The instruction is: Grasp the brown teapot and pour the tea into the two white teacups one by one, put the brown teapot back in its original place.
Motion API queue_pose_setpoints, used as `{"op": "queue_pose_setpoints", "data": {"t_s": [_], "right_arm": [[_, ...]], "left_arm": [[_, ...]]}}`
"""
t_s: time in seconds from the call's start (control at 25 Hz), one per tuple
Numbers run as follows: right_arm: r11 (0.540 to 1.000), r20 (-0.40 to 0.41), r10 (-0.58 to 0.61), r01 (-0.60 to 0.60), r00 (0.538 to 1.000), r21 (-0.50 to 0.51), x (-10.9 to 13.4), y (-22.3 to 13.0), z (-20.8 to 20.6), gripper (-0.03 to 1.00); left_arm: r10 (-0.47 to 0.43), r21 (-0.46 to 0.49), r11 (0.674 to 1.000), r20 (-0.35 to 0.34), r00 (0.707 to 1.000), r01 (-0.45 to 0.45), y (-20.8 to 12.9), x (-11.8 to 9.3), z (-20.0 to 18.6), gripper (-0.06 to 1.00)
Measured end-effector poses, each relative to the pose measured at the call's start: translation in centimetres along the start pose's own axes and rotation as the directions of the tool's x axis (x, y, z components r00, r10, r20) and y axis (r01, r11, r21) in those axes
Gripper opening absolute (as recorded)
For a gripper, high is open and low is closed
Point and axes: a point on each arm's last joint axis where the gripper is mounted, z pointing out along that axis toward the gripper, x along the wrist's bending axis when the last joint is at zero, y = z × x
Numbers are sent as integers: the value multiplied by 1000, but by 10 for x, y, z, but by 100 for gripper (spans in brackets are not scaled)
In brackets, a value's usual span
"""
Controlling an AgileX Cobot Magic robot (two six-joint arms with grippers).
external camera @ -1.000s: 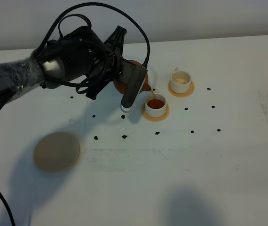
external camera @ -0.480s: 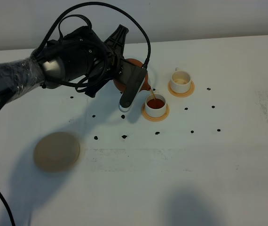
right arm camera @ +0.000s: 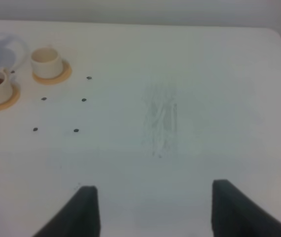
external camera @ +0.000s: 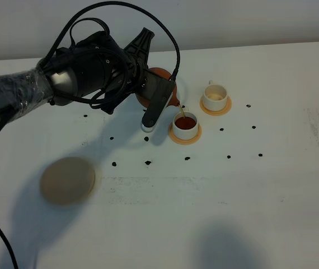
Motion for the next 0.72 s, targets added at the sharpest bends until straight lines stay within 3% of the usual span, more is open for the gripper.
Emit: {"op": "queue_pose_setpoints", "data": {"t_s": [0.72], "right_arm": [[1000,0,-1,1,1000,0,0,0,0,48]], "left_arm": [[31,1,1000,-4,1000,-31,0,0,0,12]]}}
